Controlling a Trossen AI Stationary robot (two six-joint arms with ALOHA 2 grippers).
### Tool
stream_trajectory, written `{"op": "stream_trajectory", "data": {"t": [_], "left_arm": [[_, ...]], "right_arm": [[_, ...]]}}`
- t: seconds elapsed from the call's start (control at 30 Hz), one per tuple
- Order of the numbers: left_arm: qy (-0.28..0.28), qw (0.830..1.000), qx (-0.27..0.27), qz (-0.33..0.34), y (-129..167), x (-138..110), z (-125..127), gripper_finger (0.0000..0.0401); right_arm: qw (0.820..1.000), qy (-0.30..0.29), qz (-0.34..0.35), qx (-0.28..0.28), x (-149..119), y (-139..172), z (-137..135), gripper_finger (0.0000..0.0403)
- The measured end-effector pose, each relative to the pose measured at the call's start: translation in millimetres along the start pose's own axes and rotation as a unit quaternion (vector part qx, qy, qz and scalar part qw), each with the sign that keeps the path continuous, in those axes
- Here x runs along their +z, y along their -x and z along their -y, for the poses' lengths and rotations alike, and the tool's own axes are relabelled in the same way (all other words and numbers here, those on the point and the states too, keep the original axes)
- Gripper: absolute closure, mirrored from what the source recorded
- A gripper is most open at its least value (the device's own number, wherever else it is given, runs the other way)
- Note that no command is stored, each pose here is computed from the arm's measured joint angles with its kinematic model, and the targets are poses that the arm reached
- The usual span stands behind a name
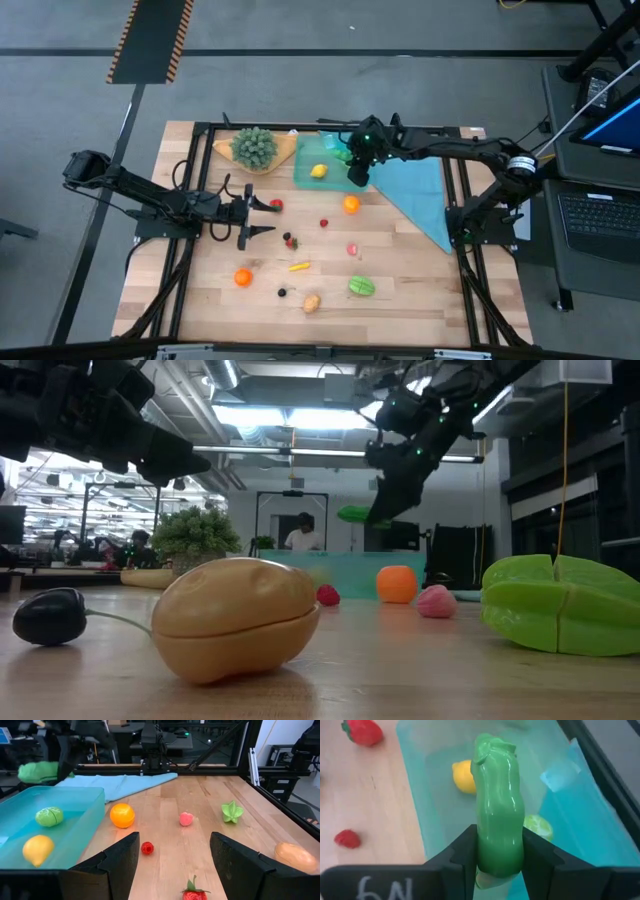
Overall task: Pick and placing Produce into tupperware
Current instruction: Put the snap peas into the blue bin
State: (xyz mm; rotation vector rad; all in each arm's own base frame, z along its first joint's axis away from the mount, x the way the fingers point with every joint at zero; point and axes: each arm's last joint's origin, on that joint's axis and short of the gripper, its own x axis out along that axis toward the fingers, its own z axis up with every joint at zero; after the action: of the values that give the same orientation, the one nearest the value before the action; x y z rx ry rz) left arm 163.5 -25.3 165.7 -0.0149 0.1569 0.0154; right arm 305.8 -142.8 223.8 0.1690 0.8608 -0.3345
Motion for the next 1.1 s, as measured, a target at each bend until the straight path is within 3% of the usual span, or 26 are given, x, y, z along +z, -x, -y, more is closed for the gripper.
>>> {"op": "stream_trajectory", "data": {"t": [0.13, 0.57, 0.9, 1.1], "left_arm": [[0.0, 1.0, 0.0, -0.002, 0.0, -0.3, 0.0, 0.0164], [-0.001, 1.0, 0.0, -0.004, 0.0, -0.7, 0.0, 0.0164], [-0.002, 1.0, 0.001, -0.007, 0.0, -1.3, -0.1, 0.0164], [-0.003, 1.0, 0.001, -0.012, 0.0, -2.3, -0.2, 0.0164]], "right_arm": [[1.0, -0.003, -0.001, 0.024, -9.3, -19.3, -1.0, 0.0285], [0.999, -0.001, -0.042, 0.027, -26.4, -64.7, 0.6, 0.0285], [0.998, -0.001, -0.056, 0.028, -32.1, -74.6, 1.1, 0.0284], [0.998, -0.009, -0.054, 0.027, -31.4, -74.5, 1.1, 0.0247]]}}
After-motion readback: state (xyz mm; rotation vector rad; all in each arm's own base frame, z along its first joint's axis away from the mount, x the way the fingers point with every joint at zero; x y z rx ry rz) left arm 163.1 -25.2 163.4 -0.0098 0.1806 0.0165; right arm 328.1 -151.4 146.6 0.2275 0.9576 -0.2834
